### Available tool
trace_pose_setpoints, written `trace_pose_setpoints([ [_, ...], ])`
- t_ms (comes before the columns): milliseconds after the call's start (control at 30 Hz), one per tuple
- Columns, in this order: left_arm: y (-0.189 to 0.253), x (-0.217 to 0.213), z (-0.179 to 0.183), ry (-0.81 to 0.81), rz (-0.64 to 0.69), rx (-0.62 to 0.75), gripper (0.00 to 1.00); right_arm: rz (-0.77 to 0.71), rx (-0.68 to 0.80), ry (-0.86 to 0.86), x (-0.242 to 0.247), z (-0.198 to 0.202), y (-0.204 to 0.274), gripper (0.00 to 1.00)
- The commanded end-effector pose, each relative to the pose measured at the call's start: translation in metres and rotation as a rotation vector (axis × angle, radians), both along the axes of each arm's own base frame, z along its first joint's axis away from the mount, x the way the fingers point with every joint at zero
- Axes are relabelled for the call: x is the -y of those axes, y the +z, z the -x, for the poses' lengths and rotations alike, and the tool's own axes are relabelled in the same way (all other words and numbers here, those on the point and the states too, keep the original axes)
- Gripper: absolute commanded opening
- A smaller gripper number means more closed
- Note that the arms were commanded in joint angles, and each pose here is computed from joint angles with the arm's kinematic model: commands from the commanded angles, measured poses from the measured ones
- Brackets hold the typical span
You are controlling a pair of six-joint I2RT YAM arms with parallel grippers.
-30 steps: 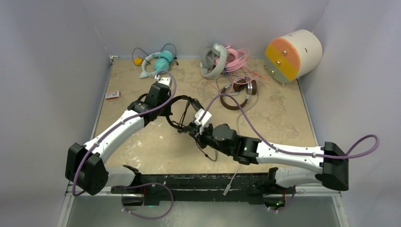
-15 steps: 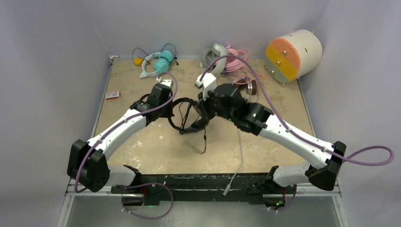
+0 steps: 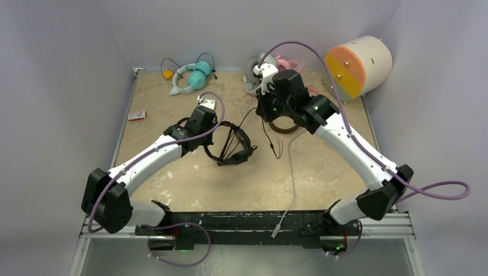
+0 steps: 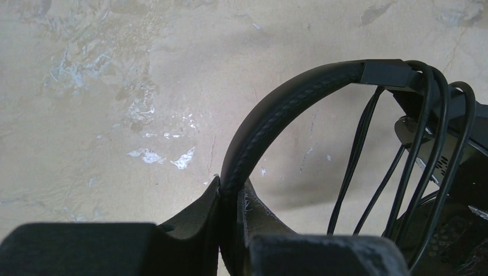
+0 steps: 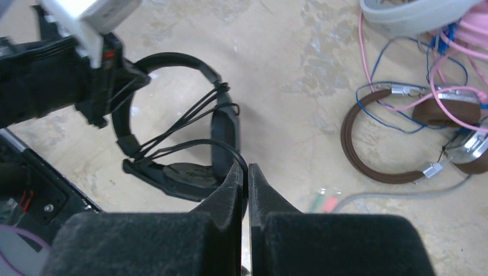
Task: Wrap the headphones
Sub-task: Wrap the headphones cable around the headphones.
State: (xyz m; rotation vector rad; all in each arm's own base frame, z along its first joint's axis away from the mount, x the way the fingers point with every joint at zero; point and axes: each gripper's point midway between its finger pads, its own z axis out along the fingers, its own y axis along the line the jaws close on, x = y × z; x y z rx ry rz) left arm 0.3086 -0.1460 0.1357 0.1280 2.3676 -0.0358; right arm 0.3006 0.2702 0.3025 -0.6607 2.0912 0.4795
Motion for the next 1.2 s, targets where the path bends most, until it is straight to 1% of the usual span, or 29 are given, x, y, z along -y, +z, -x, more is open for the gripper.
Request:
trace_pose_setpoints([
  [0,0.009,0.009,0.004,-0.095,-0.036,0.044,0.0,0.013,-0.058,-0.013,0.013,-0.019,-0.007,0.0],
  [100,0.018,0.029,0.014,-0.205,0.046,0.061,0.0,-0.015,-0.118,-0.015,0.014,-0.034,-0.023,0.0],
  [233,0.027,0.047,0.028,-0.32,0.132,0.056,0.0,-0.101,-0.22,0.013,0.013,-0.047,-0.05,0.0],
  [400,0.041,0.052,0.039,-0.336,0.19,0.041,0.0,-0.236,-0.328,0.041,0.007,-0.057,-0.081,0.0],
  [500,0.065,0.063,0.047,-0.363,0.286,0.052,0.0,-0.281,-0.376,0.045,0.001,-0.059,-0.103,0.0],
  [600,0.095,0.07,0.051,-0.33,0.395,0.076,0.0,-0.343,-0.384,0.072,-0.006,-0.055,-0.117,0.0],
  [700,0.115,0.064,0.051,-0.203,0.454,0.059,0.0,-0.395,-0.354,0.1,-0.011,-0.052,-0.123,0.02],
  [767,0.124,0.064,0.052,-0.17,0.461,0.027,0.0,-0.406,-0.332,0.107,-0.011,-0.052,-0.129,0.06],
  [833,0.132,0.067,0.053,-0.156,0.479,-0.003,0.0,-0.421,-0.311,0.1,-0.01,-0.052,-0.135,0.14],
  [867,0.136,0.069,0.054,-0.158,0.492,-0.009,0.0,-0.44,-0.28,0.1,-0.011,-0.055,-0.133,0.17],
  [1000,0.152,0.075,0.054,-0.156,0.54,-0.004,0.0,-0.508,-0.241,0.116,-0.014,-0.049,-0.138,0.3],
  [1100,0.164,0.077,0.051,-0.145,0.556,0.001,0.0,-0.544,-0.195,0.125,-0.014,-0.047,-0.137,0.36],
  [1167,0.172,0.078,0.049,-0.139,0.563,0.005,0.0,-0.557,-0.18,0.126,-0.013,-0.044,-0.142,0.37],
])
